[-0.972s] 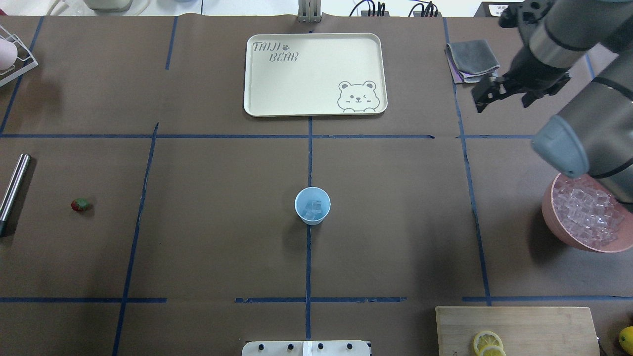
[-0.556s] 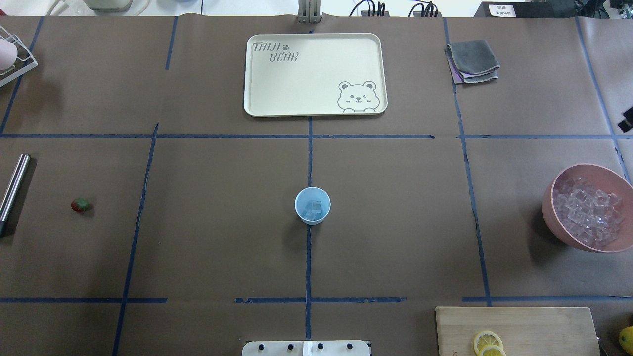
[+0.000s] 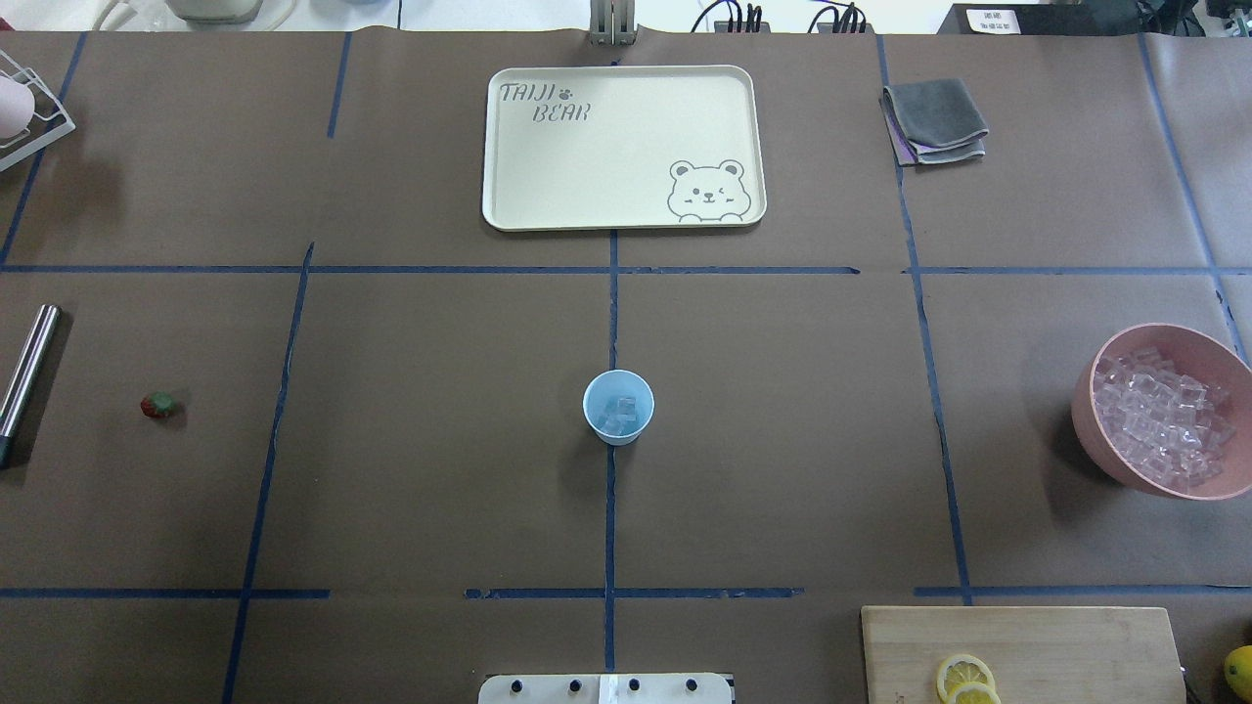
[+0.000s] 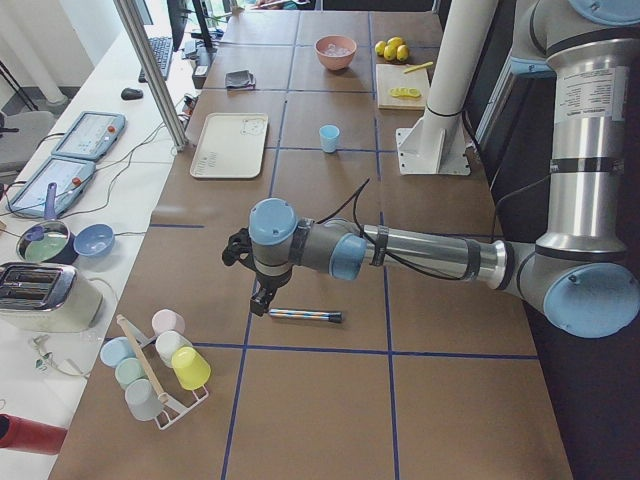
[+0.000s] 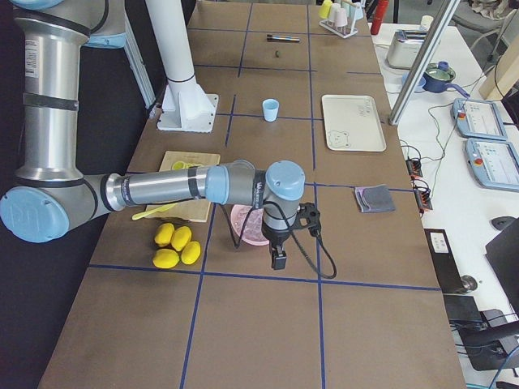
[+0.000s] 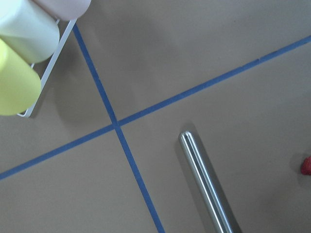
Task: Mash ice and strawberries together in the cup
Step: 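Move the left gripper down toward the small strawberry, then close the left gripper on the strawberry and lift it, then carry the strawberry with the left gripper toward the cup, then lower the left gripper over the light-blue cup and release the strawberry, then withdraw the left arm from the cup back to its side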
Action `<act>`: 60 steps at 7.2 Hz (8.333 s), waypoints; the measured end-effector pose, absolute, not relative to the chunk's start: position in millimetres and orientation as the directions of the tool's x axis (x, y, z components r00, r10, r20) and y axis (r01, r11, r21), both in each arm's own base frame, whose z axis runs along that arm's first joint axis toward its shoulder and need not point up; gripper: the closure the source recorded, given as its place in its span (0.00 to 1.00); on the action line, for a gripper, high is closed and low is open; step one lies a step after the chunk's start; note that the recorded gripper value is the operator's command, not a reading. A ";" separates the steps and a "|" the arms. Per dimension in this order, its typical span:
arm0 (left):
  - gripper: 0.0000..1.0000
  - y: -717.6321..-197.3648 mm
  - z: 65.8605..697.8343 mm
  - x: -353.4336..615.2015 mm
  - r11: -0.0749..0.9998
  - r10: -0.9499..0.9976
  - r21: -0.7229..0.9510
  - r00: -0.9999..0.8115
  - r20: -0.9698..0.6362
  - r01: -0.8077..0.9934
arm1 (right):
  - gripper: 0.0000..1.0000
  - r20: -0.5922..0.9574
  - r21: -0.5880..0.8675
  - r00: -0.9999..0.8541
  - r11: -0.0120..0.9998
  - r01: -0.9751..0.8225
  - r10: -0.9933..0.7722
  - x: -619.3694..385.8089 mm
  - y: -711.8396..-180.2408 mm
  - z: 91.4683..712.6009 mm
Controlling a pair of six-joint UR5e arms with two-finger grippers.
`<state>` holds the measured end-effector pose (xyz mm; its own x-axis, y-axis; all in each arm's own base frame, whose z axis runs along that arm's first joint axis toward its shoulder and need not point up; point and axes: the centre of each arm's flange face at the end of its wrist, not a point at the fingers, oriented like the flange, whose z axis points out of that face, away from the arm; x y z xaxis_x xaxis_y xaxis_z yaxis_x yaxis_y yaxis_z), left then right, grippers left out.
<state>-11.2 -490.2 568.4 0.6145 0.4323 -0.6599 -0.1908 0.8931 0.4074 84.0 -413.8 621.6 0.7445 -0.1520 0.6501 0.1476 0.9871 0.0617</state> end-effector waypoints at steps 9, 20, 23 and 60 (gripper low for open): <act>0.00 -435.3 539.5 240.7 0.979 0.186 0.191 0.692 -0.697 -0.071 | 0.01 0.690 0.040 0.716 0.993 0.109 -0.106 85.8 -405.9 625.0; 0.14 -420.2 564.1 294.9 0.985 0.171 0.145 0.669 -0.723 -0.095 | 0.00 0.689 0.037 0.717 0.993 0.111 -0.106 85.7 -405.8 626.5; 0.95 -418.4 564.1 293.8 0.986 0.167 0.141 0.670 -0.723 -0.093 | 0.01 0.689 0.039 0.717 0.993 0.111 -0.107 85.7 -405.9 626.0; 0.02 -524.2 374.6 213.6 0.956 0.291 0.214 0.723 -0.626 -0.200 | 0.00 0.689 0.046 0.717 0.993 0.106 -0.108 85.8 -405.5 625.8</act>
<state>213.6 -524.2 374.6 0.7229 0.2915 -0.6264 -0.1998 0.9561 0.2143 85.8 -405.5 625.8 0.7169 -0.1084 0.6887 0.1064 0.9933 0.0455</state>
